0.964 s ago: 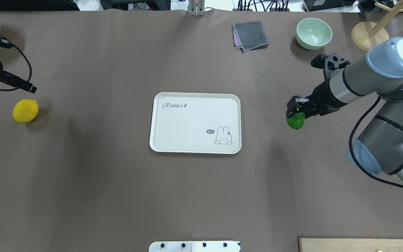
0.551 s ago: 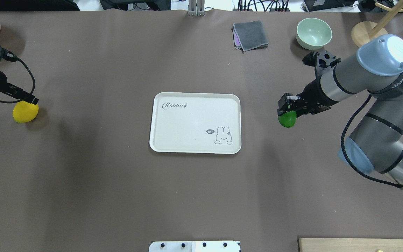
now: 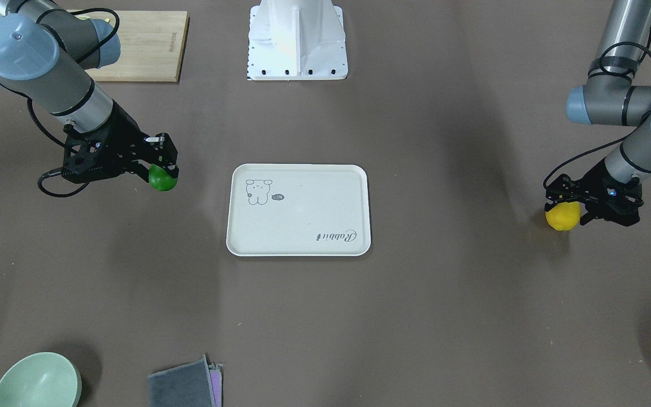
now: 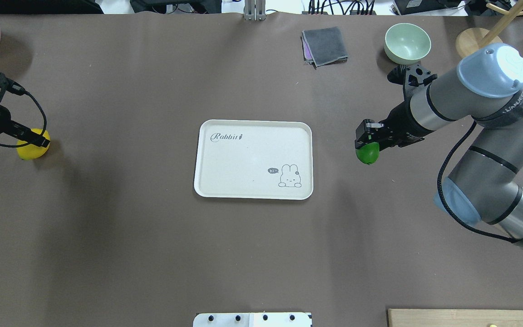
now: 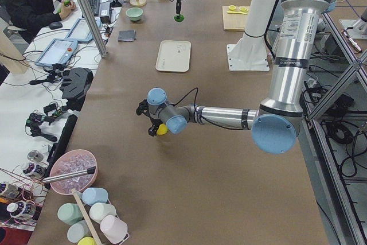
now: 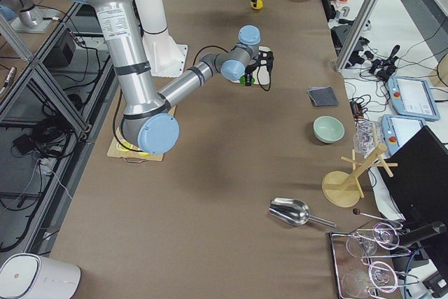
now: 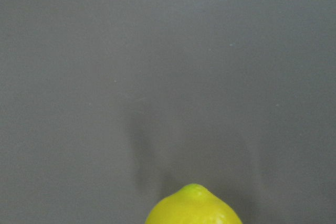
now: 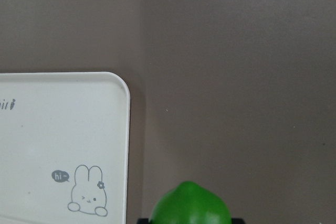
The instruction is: Place all lemons on tray
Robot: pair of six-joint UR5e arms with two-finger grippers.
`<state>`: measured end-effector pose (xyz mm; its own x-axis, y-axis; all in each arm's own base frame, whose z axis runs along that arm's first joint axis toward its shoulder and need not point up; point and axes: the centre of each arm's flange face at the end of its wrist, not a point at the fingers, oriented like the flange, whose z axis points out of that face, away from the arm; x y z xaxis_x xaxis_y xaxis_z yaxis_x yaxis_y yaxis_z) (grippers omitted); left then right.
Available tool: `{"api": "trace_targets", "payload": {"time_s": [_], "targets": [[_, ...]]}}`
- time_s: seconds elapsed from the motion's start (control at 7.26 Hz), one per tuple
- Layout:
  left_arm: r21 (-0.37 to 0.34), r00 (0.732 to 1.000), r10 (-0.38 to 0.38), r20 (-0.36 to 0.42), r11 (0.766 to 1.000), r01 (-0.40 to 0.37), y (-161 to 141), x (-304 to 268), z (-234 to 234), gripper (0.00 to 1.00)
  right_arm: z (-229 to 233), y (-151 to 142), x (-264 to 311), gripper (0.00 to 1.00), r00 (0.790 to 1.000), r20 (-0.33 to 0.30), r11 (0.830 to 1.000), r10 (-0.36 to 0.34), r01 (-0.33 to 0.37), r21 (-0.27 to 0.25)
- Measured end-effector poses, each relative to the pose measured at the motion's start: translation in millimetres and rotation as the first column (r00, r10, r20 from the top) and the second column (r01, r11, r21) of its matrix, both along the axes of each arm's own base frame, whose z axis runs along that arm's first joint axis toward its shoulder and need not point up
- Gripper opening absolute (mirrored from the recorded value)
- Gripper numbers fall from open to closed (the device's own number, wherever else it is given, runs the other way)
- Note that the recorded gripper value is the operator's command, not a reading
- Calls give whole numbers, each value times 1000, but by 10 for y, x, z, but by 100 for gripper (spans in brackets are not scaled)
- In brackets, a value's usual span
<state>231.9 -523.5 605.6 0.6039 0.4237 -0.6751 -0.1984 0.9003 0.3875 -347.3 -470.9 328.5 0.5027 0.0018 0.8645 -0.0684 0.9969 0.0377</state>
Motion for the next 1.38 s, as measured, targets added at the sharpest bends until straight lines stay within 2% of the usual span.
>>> {"api": "trace_targets", "payload": {"time_s": [0.28,0.55,0.96,1.38], "targets": [[-30,999,23,-41,999,-24,127,-24,-44,0,-50,-2,6,0,1000,6,1000,4,-4,7],[-103,990,-1,-142,995,-14,134,31,-483,0,-186,20,-60,0,1000,24,1000,11,-11,-1],[-244,955,-142,-260,967,77,-232,359,-1592,0,-328,39,-322,0,1000,23,1000,16,-16,15],[-364,917,-265,-297,920,148,-329,1110,-2502,0,-423,-119,-736,0,1000,1,1000,27,-27,15]]}}
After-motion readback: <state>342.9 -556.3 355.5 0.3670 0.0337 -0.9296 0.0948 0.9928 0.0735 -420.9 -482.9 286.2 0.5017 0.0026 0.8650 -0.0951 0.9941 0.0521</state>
